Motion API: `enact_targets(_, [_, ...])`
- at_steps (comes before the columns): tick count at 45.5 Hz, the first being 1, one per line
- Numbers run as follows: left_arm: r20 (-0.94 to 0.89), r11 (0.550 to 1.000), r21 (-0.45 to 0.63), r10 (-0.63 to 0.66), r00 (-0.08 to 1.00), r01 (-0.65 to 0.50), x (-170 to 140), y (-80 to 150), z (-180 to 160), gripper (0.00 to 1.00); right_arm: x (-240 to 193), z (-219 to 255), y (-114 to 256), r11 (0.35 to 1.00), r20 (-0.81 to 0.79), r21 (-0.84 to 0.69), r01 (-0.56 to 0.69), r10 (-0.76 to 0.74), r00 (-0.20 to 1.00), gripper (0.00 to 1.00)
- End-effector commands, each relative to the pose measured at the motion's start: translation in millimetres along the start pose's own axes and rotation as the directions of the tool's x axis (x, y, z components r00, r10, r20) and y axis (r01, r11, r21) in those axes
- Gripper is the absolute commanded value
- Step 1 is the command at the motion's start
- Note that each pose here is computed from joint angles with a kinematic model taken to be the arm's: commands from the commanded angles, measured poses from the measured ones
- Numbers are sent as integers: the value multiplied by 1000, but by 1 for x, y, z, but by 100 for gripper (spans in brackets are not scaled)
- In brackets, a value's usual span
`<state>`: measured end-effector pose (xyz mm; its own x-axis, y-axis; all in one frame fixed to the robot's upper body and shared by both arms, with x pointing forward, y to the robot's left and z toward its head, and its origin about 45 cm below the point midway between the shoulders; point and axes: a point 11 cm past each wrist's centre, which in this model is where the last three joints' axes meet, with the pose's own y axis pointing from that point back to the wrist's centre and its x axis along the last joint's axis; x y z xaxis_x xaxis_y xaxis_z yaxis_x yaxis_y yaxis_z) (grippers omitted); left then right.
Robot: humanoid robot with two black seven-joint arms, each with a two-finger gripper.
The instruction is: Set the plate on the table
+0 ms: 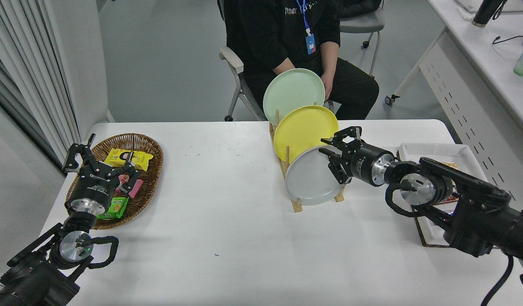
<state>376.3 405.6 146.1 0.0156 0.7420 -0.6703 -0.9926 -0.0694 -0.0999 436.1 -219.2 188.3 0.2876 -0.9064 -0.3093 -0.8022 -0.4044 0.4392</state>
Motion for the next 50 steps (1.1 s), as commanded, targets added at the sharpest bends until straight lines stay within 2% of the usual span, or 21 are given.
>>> enact_targets(1, [0, 1000, 1, 1, 1000, -1, 0, 0, 0, 98, 0, -1, 0, 1000, 3, 2, -2, 2, 1000, 20])
enact_targets(50, [0, 1000, 0, 0, 1000, 0, 0, 0, 0, 98, 15, -8, 9, 1000, -6, 14, -21, 21, 1000, 6])
